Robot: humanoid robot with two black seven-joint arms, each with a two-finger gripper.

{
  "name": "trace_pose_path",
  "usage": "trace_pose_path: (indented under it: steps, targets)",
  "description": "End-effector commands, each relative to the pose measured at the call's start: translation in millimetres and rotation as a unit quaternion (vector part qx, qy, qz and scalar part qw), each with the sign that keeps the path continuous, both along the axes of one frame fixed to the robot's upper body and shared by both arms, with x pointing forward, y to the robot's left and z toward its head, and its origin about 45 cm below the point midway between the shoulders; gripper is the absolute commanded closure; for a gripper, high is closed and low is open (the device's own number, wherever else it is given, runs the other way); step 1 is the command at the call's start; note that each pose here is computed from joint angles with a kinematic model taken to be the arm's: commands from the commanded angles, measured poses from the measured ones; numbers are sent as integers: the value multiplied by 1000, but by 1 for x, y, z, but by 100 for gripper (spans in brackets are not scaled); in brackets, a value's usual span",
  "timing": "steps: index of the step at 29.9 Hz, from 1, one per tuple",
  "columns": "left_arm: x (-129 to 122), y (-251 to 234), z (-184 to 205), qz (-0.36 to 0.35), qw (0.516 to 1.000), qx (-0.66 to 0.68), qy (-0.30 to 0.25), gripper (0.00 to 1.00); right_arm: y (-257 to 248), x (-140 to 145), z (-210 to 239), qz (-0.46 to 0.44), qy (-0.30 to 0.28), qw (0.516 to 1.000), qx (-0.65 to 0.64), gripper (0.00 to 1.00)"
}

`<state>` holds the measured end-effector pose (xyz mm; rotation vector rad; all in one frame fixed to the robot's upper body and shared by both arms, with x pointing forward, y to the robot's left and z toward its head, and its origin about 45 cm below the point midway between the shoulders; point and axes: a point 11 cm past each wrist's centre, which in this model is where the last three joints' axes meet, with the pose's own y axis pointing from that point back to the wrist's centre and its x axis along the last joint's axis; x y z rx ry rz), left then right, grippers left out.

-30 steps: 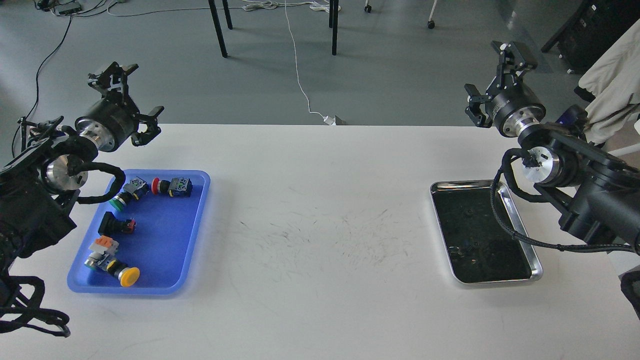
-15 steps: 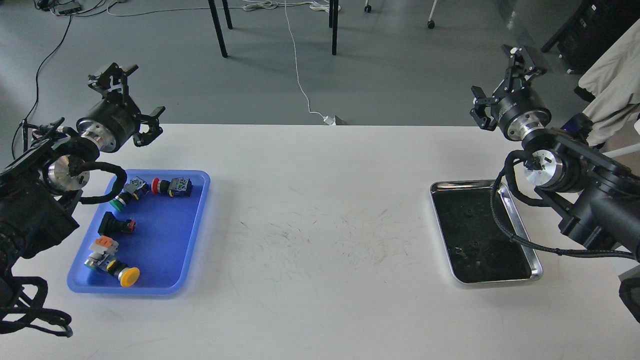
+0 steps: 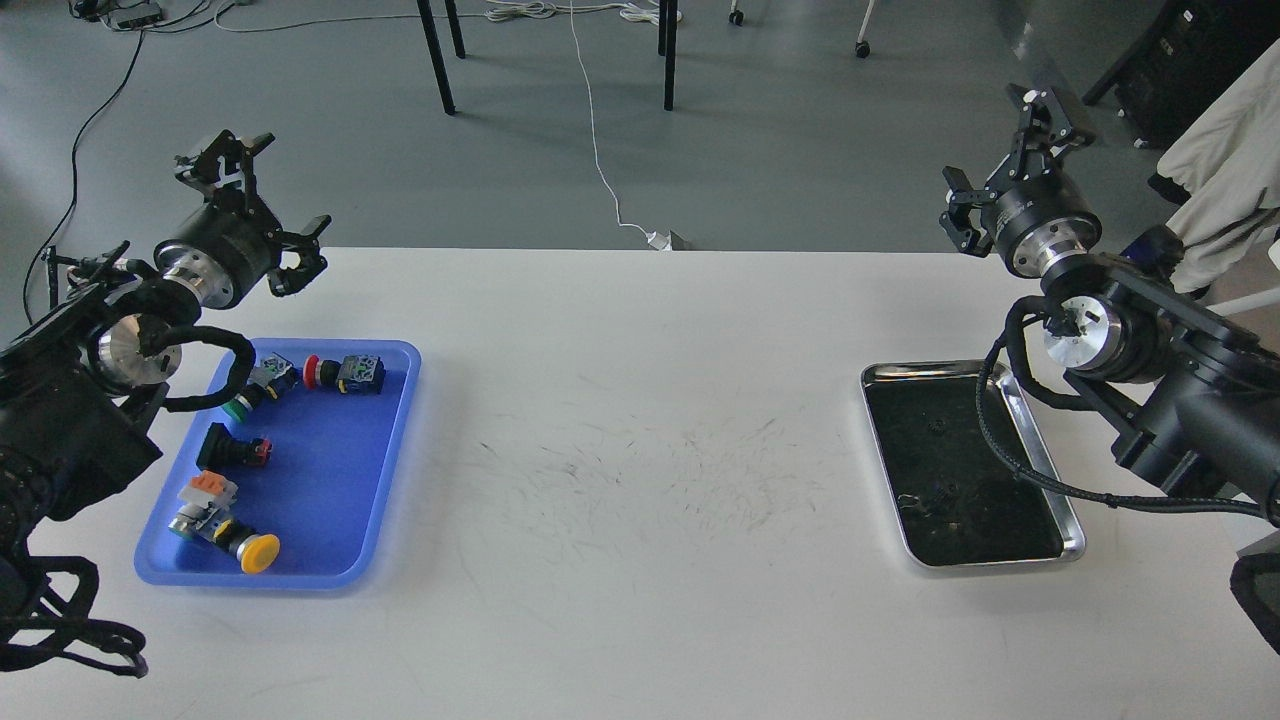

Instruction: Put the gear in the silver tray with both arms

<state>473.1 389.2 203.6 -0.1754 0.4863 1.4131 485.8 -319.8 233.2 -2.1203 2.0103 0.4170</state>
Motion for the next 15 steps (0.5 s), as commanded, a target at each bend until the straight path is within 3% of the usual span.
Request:
trace_pose_path:
  steps: [1, 15]
  targets:
    - [0, 1, 0, 1, 1000, -1, 0, 1, 1, 0, 1, 0, -2, 1000, 1, 1]
    - [-1, 1, -1, 1, 1000, 0, 0, 1, 2, 0, 2, 4, -4, 1000, -2, 1]
